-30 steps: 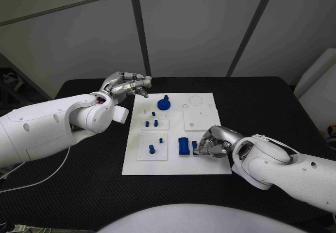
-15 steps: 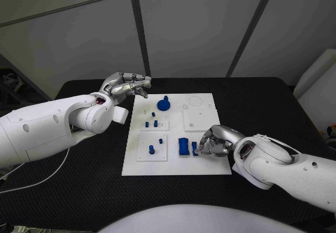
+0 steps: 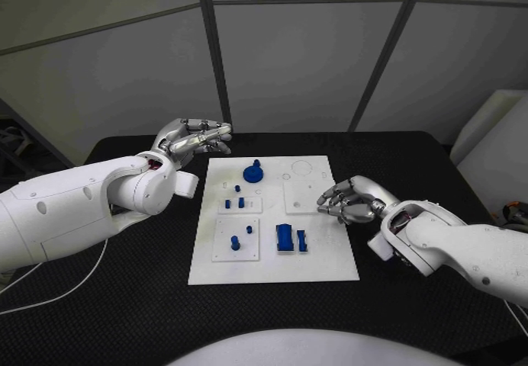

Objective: Assemble the parts on the task board

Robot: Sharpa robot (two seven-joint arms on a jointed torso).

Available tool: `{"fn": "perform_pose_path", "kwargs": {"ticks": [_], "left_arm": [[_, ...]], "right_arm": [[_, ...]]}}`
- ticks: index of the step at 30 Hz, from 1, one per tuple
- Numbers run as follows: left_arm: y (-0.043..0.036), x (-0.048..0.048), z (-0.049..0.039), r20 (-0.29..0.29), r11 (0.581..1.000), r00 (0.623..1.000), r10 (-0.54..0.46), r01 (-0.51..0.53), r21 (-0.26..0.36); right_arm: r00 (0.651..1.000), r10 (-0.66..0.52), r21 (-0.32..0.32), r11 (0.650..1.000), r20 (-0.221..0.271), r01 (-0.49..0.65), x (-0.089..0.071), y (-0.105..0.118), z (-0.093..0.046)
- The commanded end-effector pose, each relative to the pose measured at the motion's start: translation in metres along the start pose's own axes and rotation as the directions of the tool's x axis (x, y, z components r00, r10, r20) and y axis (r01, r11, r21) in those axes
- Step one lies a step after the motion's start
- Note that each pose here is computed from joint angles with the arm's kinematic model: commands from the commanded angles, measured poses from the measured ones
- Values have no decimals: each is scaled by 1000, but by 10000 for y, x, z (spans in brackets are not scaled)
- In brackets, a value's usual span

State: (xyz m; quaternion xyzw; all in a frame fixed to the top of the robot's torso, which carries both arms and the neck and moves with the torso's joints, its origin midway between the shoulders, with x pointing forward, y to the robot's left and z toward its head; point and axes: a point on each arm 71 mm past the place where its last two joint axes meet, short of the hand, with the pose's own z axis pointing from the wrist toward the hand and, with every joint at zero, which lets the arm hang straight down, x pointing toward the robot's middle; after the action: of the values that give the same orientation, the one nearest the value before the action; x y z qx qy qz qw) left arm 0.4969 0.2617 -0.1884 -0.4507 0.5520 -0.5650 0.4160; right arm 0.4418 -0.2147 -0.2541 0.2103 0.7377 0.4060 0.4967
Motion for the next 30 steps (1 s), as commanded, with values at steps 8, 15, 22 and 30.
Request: {"fn": "perform_pose_path", "kwargs": {"ticks": [8, 15, 22, 30], "left_arm": [[43, -227, 216, 140, 995, 987, -75, 65, 74], [116, -259, 369, 217, 994, 972, -93, 77, 84], [163, -194, 403, 194, 997, 978, -73, 64, 52], [245, 34, 297, 204, 998, 978, -46, 39, 39]], "right_arm": [[886, 425, -112, 905, 184, -410, -443, -178, 502], [869, 448, -143, 893, 211, -426, -445, -192, 695], [883, 412, -105, 911, 224, -399, -399, -202, 740], [847, 464, -139, 886, 259, -442, -338, -68, 650]]}}
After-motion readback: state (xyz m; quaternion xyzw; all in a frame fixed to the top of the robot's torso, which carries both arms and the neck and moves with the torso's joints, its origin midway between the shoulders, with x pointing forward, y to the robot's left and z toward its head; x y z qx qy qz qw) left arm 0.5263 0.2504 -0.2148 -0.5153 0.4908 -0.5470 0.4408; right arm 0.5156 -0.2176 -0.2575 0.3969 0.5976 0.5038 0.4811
